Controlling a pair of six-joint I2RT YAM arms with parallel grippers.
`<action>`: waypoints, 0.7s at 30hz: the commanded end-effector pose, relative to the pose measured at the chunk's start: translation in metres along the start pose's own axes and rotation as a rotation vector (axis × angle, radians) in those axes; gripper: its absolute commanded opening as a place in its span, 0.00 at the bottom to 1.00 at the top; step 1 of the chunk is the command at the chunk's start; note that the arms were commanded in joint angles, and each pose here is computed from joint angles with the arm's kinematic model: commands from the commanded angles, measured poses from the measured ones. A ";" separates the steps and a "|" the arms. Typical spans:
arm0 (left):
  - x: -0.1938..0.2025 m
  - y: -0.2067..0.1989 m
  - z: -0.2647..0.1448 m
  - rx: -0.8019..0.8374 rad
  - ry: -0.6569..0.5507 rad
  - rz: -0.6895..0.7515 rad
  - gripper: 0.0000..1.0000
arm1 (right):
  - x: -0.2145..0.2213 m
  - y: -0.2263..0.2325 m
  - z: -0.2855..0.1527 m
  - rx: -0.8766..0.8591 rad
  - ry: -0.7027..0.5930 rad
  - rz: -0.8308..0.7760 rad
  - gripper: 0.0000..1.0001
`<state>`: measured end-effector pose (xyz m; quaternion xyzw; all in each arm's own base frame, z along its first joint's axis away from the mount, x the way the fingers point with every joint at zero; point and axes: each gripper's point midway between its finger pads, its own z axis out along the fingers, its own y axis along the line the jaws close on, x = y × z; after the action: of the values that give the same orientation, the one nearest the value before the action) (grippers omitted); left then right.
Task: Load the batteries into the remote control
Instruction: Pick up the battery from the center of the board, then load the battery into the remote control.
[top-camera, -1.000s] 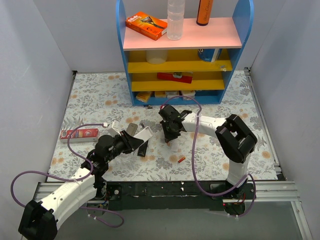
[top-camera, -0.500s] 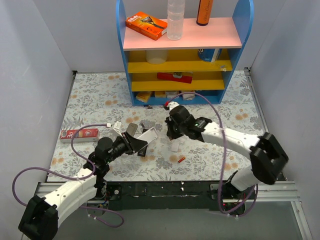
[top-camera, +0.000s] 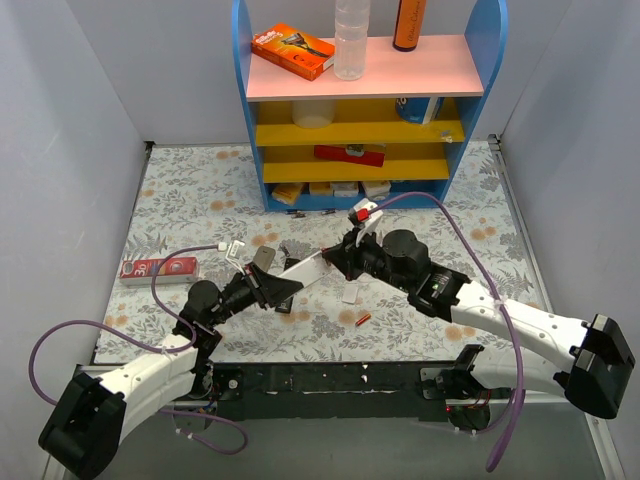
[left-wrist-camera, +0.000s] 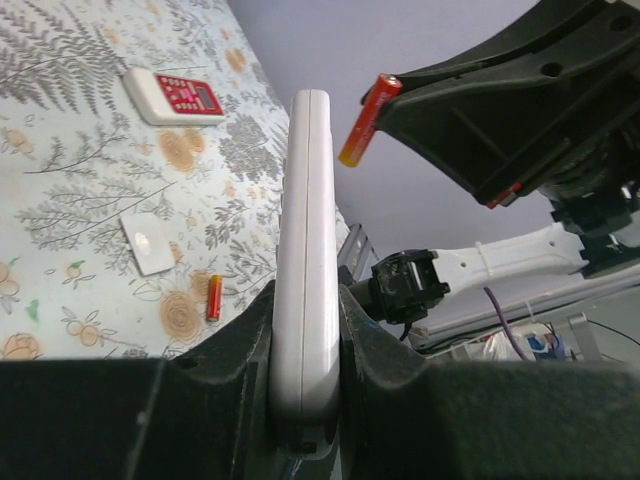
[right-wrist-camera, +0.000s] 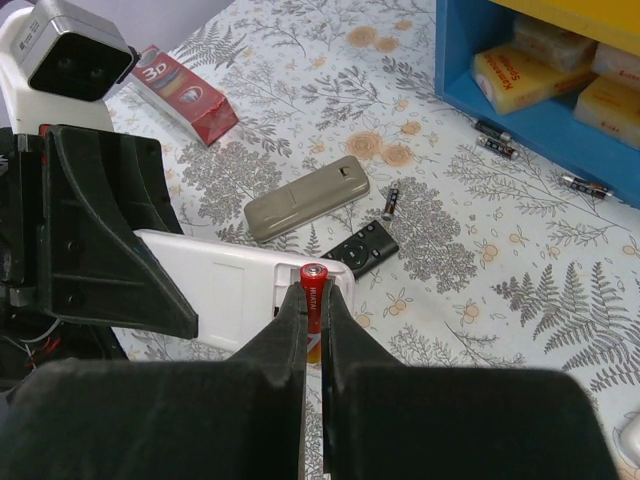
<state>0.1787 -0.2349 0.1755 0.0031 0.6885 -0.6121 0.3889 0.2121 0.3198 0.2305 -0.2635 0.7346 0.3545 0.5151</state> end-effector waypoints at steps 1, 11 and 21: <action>-0.005 -0.028 -0.003 0.133 -0.011 0.040 0.00 | -0.028 0.017 0.002 -0.066 -0.123 -0.035 0.01; -0.008 -0.034 -0.004 0.149 -0.019 0.031 0.00 | -0.025 0.024 0.005 -0.089 -0.109 -0.051 0.01; -0.011 -0.037 -0.004 0.160 -0.041 0.014 0.00 | -0.012 0.026 0.006 -0.096 -0.075 -0.052 0.01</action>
<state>0.1679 -0.2373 0.1978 0.0184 0.6531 -0.6512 0.3860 0.2022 0.3351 0.2398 -0.2869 0.7045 0.3758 0.5292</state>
